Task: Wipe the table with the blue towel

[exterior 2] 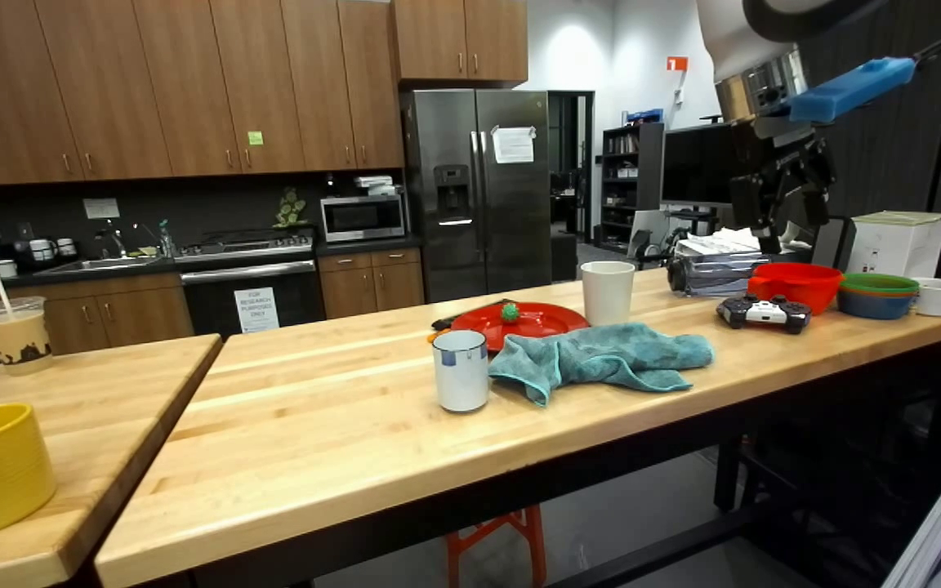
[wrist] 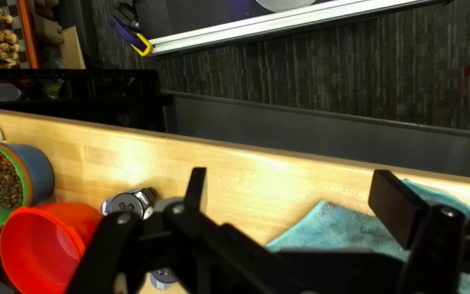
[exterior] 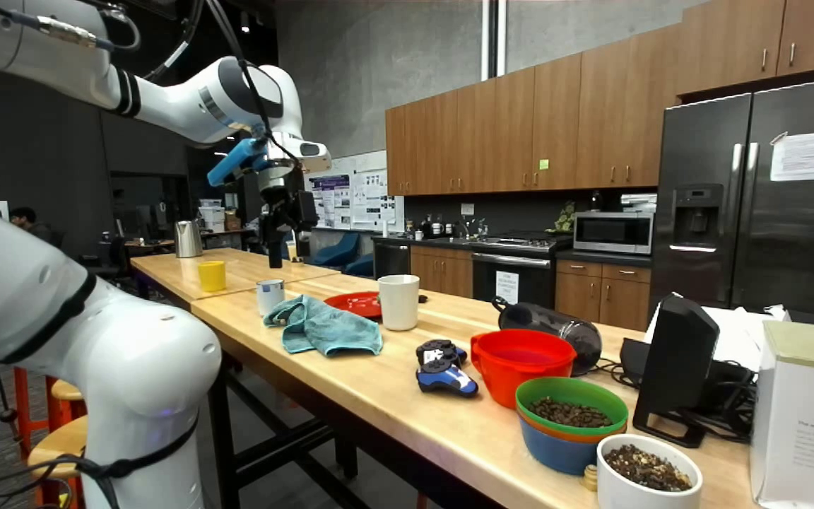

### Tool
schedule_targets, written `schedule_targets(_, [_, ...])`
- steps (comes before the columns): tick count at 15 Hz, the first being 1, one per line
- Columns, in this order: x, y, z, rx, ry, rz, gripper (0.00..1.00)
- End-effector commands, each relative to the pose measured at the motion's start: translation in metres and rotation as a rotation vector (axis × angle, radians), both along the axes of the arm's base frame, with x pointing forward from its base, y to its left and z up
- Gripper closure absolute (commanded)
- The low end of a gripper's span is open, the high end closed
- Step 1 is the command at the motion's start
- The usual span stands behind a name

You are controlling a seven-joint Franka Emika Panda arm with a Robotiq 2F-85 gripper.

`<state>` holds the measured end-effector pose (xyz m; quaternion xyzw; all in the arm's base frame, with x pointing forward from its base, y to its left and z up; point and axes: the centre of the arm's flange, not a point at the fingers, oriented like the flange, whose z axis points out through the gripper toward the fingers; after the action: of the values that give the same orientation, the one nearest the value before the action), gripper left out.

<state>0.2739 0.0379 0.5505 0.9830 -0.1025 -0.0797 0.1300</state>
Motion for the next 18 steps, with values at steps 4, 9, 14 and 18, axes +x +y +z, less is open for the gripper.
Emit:
schedule_targets(4, [-0.005, 0.029, 0.037, -0.011, -0.149, 0.048, 0.0])
schedule_targets(9, [-0.007, 0.062, 0.037, 0.003, -0.26, 0.119, 0.0])
schedule_targets(14, [-0.007, 0.11, 0.016, 0.045, -0.341, 0.236, 0.0])
schedule_targets(18, [-0.011, 0.144, -0.006, 0.081, -0.36, 0.333, 0.0])
